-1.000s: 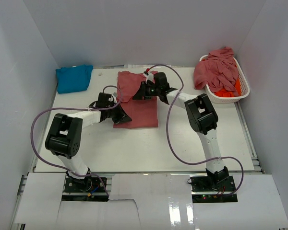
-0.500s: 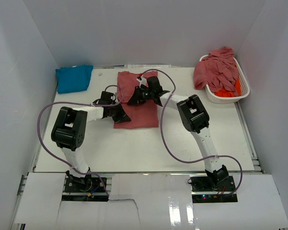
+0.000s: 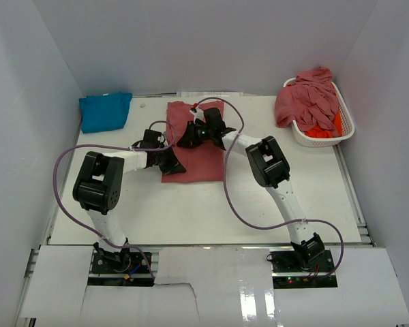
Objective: Fold and stack the t-shirts
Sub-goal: Fold the folded rectangular tshirt in 1/3 of the way
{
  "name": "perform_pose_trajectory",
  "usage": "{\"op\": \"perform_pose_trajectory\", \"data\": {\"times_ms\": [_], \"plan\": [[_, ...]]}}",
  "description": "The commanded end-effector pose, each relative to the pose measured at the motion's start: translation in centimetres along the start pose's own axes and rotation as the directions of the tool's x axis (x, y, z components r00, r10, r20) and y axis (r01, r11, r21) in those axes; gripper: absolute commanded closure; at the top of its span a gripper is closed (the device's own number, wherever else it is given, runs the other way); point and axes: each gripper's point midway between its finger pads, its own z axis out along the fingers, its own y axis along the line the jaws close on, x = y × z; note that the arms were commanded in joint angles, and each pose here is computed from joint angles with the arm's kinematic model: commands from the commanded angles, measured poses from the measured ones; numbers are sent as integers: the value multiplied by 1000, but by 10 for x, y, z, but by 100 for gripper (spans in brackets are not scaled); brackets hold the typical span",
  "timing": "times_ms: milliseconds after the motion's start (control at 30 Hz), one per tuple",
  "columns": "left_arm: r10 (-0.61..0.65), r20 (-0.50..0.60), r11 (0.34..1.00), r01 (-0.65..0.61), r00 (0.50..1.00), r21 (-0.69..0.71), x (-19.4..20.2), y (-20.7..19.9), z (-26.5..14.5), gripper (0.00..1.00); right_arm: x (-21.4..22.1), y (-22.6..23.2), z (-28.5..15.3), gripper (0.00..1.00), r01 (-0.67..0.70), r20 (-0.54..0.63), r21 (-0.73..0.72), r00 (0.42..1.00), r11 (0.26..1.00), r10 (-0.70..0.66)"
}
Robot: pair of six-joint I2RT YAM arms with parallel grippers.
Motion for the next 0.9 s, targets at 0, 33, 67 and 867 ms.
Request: {"op": "perform_pose_trajectory", "data": {"times_ms": [0, 33, 67, 867], "plan": [[-14, -46, 987, 6, 999, -162, 26, 41, 4, 100, -32, -4, 5, 92, 66, 82, 22, 994, 998, -68], [-15, -50, 986, 7, 999, -167, 29, 42, 3, 100, -39, -5, 4, 92, 67, 99, 26, 993, 997, -69], [-15, -51, 986, 6, 999, -169, 30, 43, 3, 100, -45, -8, 3, 92, 67, 117, 38, 991, 997, -71], [23, 139, 1000, -21, 990, -14, -61, -73, -89, 76, -60, 52, -164, 72, -14, 68, 177, 998, 984, 2]]}}
